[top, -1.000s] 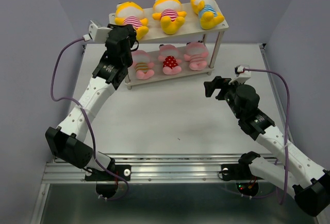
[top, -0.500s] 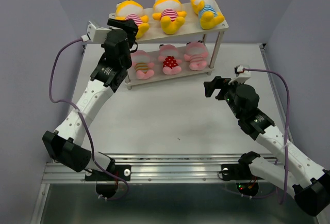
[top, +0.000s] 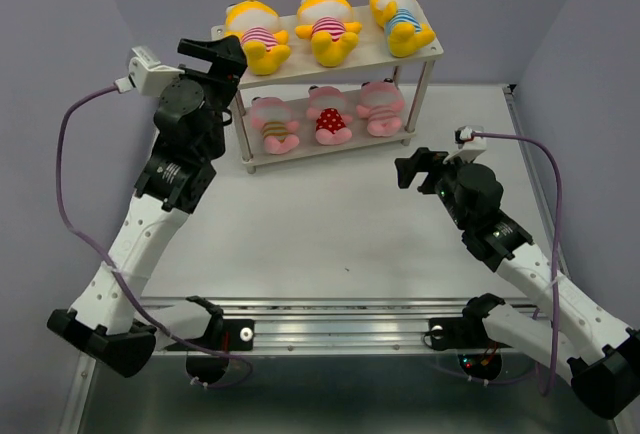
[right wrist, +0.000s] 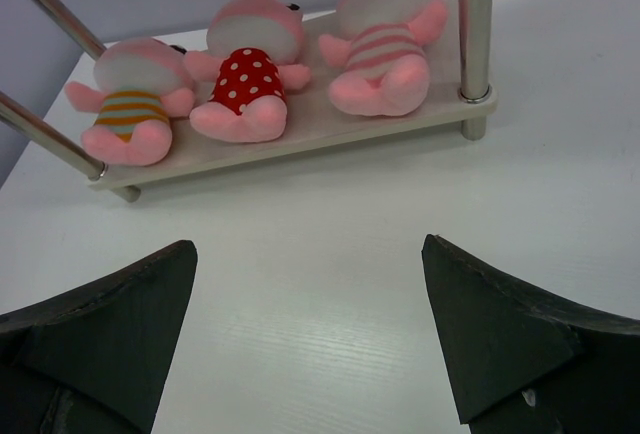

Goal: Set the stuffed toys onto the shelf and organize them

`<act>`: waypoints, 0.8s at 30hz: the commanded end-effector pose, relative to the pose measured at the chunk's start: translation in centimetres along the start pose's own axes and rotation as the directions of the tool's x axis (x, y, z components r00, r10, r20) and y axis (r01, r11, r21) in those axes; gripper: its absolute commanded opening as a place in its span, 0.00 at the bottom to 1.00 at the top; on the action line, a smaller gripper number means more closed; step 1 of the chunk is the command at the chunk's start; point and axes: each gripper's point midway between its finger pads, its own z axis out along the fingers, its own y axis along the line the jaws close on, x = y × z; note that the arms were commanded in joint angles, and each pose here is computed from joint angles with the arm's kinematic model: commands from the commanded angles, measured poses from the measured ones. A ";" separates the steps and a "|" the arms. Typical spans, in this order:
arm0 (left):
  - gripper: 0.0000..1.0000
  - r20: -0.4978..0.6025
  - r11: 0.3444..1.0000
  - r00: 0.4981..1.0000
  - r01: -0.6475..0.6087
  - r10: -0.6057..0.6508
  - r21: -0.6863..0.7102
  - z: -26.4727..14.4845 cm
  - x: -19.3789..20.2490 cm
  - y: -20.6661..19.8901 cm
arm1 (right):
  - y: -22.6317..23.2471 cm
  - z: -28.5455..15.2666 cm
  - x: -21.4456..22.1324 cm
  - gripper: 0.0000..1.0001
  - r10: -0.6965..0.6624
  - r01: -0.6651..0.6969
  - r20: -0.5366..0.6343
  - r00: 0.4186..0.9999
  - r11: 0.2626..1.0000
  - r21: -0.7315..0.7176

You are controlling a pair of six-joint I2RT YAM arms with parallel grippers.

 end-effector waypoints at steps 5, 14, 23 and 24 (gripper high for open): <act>0.99 -0.127 0.958 0.961 -0.259 0.244 -0.120 -6.0 -1.1 6.7 | -2.4 -0.5 -1.6 1.00 0.050 -0.061 0.090 0.995 0.990 0.126; 0.99 -0.099 0.915 0.955 -0.295 0.279 -0.275 -10.9 -2.8 15.1 | -6.9 -1.8 -1.7 1.00 0.134 -0.185 0.156 0.979 0.906 0.381; 0.99 -0.090 0.895 0.952 -0.305 0.292 -0.324 -10.6 -2.5 16.6 | -8.0 -2.6 -1.5 1.00 0.168 -0.232 0.182 0.969 0.869 0.437; 0.99 -0.090 0.894 0.951 -0.309 0.296 -0.325 -10.6 -2.5 16.7 | -8.1 -2.6 -1.5 1.00 0.170 -0.235 0.182 0.968 0.867 0.438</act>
